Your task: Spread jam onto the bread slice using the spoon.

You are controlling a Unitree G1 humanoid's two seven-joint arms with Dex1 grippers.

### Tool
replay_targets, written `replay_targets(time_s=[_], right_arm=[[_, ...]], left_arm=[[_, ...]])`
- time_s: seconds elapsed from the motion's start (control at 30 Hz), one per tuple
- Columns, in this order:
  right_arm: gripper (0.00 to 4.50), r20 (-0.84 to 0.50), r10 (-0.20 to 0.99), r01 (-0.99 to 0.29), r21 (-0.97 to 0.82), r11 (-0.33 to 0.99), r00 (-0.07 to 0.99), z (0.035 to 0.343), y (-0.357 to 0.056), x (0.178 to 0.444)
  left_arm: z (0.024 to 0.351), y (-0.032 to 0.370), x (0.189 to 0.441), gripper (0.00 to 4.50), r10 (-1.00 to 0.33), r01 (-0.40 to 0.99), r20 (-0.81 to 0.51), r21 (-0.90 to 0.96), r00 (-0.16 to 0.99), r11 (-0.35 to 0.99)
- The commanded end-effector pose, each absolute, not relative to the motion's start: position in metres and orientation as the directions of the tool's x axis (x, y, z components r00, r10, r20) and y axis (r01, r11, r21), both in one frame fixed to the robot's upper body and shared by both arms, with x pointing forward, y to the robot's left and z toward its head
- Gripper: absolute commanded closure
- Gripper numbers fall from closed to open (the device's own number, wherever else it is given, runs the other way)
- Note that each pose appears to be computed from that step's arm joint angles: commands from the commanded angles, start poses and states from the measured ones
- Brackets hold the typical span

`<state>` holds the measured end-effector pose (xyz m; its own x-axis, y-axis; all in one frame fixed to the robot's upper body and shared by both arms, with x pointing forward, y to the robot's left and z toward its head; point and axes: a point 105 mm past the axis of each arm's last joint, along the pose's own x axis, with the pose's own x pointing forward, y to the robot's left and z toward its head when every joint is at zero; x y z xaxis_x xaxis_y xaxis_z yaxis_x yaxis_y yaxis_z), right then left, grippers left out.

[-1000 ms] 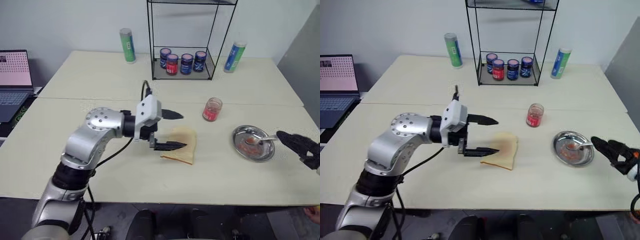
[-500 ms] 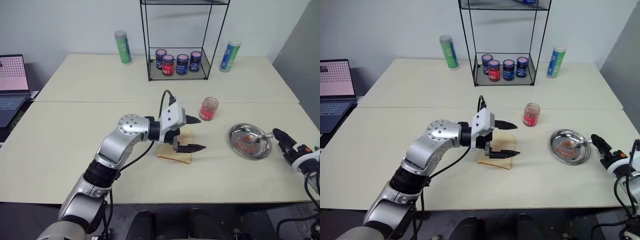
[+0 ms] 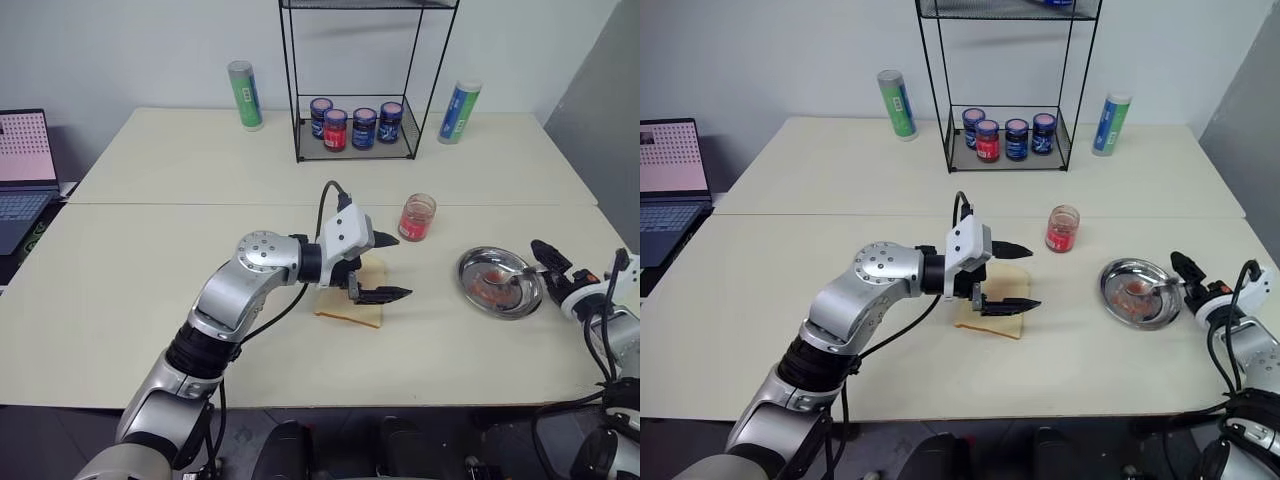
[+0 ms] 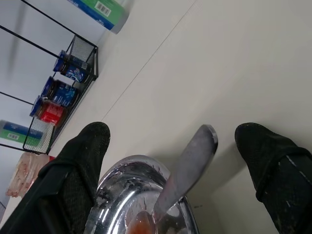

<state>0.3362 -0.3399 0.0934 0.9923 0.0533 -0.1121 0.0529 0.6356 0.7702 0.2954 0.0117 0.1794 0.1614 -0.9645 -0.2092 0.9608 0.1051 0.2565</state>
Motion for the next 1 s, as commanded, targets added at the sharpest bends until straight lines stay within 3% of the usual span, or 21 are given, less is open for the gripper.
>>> replay_targets(time_s=[0.03, 0.13, 0.4, 0.6, 0.83, 1.0], right_arm=[[0.45, -0.073, 0.056, 0.021, 0.772, 0.636, 0.996, 0.103, -0.343, 0.338], [1.33, -0.064, 0.068, 0.007, 0.776, 0.63, 0.996, 0.103, -0.341, 0.335], [2.95, -0.056, 0.054, 0.011, 0.783, 0.622, 0.997, 0.103, -0.345, 0.331], [4.43, -0.043, 0.043, 0.007, 0.784, 0.621, 0.998, 0.107, -0.348, 0.328], [4.47, -0.005, 0.044, -0.024, 0.768, 0.641, 0.999, 0.123, -0.347, 0.328], [4.47, 0.106, 0.123, -0.161, 0.699, 0.697, 0.987, 0.175, -0.321, 0.333]], left_arm=[[0.192, 0.012, 0.294, 0.0, -0.97, 0.951, -0.184, 0.293, 0.16, 0.101], [0.192, 0.014, 0.295, 0.0, -0.969, 0.951, -0.189, 0.293, 0.161, 0.101], [0.191, 0.014, 0.297, 0.0, -0.967, 0.95, -0.196, 0.295, 0.163, 0.1], [0.191, 0.015, 0.298, 0.0, -0.967, 0.949, -0.196, 0.298, 0.163, 0.099], [0.192, 0.017, 0.299, 0.0, -0.967, 0.948, -0.193, 0.302, 0.168, 0.104], [0.198, 0.035, 0.305, 0.0, -0.962, 0.947, -0.136, 0.257, 0.236, 0.195]])
